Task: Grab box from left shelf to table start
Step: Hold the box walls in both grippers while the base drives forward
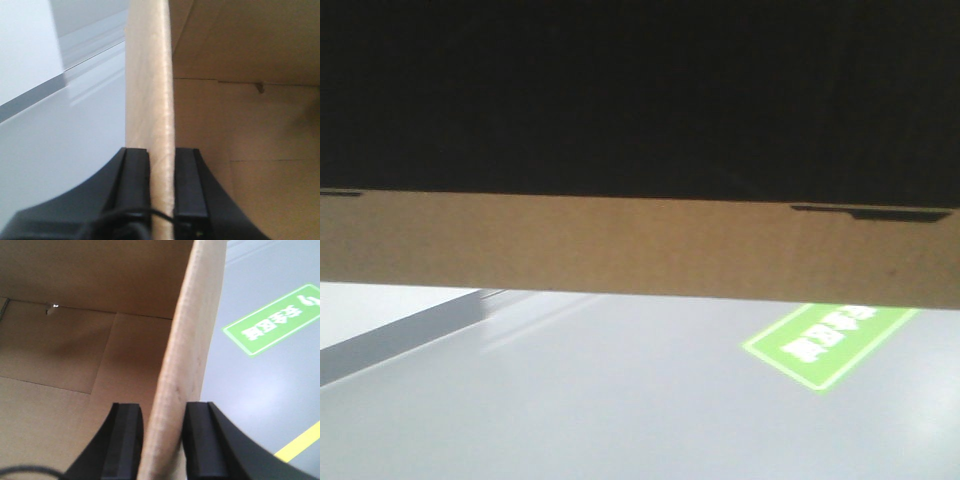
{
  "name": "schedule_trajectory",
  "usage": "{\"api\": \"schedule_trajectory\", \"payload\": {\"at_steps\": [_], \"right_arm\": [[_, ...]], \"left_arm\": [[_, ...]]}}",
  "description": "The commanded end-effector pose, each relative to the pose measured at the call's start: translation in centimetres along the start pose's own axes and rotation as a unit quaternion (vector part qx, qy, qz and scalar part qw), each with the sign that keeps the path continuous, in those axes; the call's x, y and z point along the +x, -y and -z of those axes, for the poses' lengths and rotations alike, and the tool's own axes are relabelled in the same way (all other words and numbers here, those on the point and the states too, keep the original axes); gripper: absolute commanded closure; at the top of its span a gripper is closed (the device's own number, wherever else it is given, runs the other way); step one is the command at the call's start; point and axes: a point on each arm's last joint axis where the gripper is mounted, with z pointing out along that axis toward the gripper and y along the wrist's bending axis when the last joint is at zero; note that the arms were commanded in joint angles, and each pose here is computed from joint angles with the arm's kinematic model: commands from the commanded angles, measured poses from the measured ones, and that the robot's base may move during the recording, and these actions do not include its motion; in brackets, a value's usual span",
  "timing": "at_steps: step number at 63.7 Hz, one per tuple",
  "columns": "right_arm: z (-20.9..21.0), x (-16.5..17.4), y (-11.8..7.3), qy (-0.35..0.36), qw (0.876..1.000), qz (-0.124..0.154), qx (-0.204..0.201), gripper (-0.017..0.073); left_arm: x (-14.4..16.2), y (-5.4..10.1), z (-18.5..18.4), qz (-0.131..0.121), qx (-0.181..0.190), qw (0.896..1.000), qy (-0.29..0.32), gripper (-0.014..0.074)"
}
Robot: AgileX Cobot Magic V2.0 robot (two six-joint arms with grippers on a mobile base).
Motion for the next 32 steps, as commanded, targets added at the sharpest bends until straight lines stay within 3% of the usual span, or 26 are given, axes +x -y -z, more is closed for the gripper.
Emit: {"api": "schedule_trajectory", "payload": {"at_steps": [1,32], "right_arm": [[1.00,-1.61,0.29,0.074,0.997,0.022,0.012,0.0503],[1.00,-1.61,0.29,0.074,0.997,0.022,0.012,0.0503]], "left_arm": [[-2.52,-0.40,1.72,0.010,0.043,0.992,0.115,0.0688],[-2.54,-0.77,1.97,0.010,0.037,0.992,0.120,0.0688]]}}
